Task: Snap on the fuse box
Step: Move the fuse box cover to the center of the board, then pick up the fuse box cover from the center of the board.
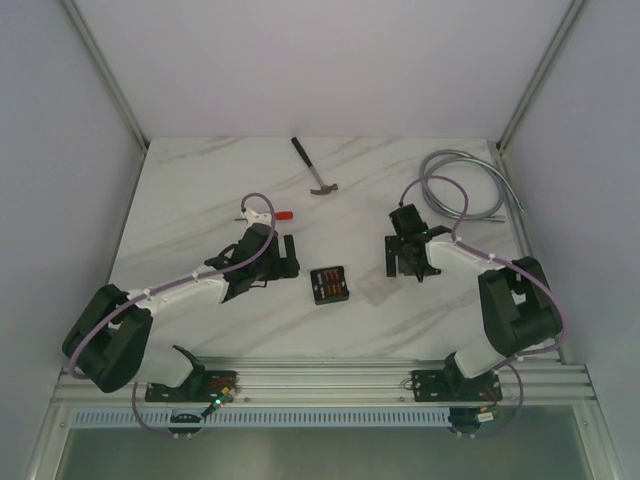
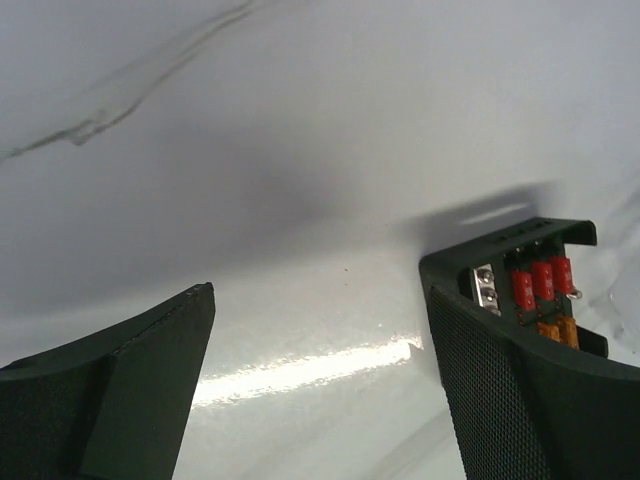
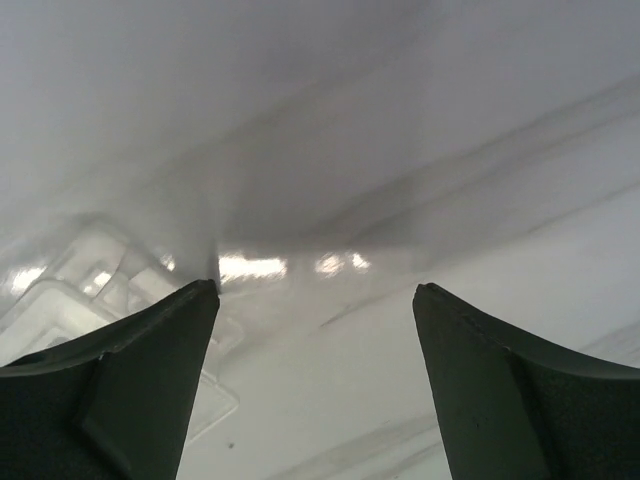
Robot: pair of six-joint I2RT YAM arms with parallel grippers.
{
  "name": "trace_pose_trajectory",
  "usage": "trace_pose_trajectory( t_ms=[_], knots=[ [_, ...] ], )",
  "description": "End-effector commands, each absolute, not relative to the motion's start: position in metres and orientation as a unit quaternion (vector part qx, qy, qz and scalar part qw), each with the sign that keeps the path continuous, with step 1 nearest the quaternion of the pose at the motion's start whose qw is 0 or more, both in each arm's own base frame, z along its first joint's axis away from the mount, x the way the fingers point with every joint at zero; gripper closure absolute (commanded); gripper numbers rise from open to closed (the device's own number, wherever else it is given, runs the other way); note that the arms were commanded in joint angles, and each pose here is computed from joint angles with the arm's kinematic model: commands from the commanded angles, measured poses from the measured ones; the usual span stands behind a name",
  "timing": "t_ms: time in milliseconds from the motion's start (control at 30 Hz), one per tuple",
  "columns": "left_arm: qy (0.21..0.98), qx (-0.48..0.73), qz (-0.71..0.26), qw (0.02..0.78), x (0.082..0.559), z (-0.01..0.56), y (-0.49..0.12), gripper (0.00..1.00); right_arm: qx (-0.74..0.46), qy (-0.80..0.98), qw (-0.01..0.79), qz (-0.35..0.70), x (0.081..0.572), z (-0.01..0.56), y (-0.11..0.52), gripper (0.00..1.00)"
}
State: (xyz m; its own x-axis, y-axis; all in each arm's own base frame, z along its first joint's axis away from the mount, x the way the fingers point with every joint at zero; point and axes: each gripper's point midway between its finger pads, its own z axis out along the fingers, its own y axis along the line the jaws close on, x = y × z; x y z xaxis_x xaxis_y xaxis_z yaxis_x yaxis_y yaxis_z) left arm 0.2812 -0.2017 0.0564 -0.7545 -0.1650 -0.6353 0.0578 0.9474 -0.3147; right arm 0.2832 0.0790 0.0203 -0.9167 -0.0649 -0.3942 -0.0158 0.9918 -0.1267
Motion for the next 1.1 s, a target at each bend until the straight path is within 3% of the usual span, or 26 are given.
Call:
trace_pose_trajectory(
  t_ms=[0,400,533,733,867,1000,1067],
  knots=[
    [0.916,-0.025,-0.139,0.377,0.295,0.068,-0.189,0.03,-0.038,0.986,0.155,-0.037,0.244,0.011,0.093,0.15],
    [0.915,-0.029,-0.109,0.386,0.296,0.062,-0.167,0.01,-0.113,0.984,0.136,0.02,0.198,0.026,0.142,0.15],
    [0.913,-0.034,-0.096,0.394,0.297,0.06,-0.156,0.0,-0.134,0.978,0.161,0.013,0.199,0.038,0.144,0.15],
    [0.908,-0.052,-0.08,0.408,0.297,0.062,-0.14,0.0,-0.185,0.959,0.19,0.097,0.198,0.066,0.176,0.14],
    [0.906,-0.068,-0.075,0.412,0.298,0.062,-0.132,0.0,-0.256,0.929,0.211,0.162,0.198,0.093,0.208,0.12],
    [0.903,-0.088,-0.073,0.413,0.298,0.06,-0.123,0.0,-0.365,0.89,0.231,0.142,0.205,0.11,0.216,0.08],
    [0.902,-0.099,-0.072,0.414,0.298,0.059,-0.118,0.0,-0.429,0.864,0.23,0.13,0.206,0.107,0.212,0.01]
  ],
)
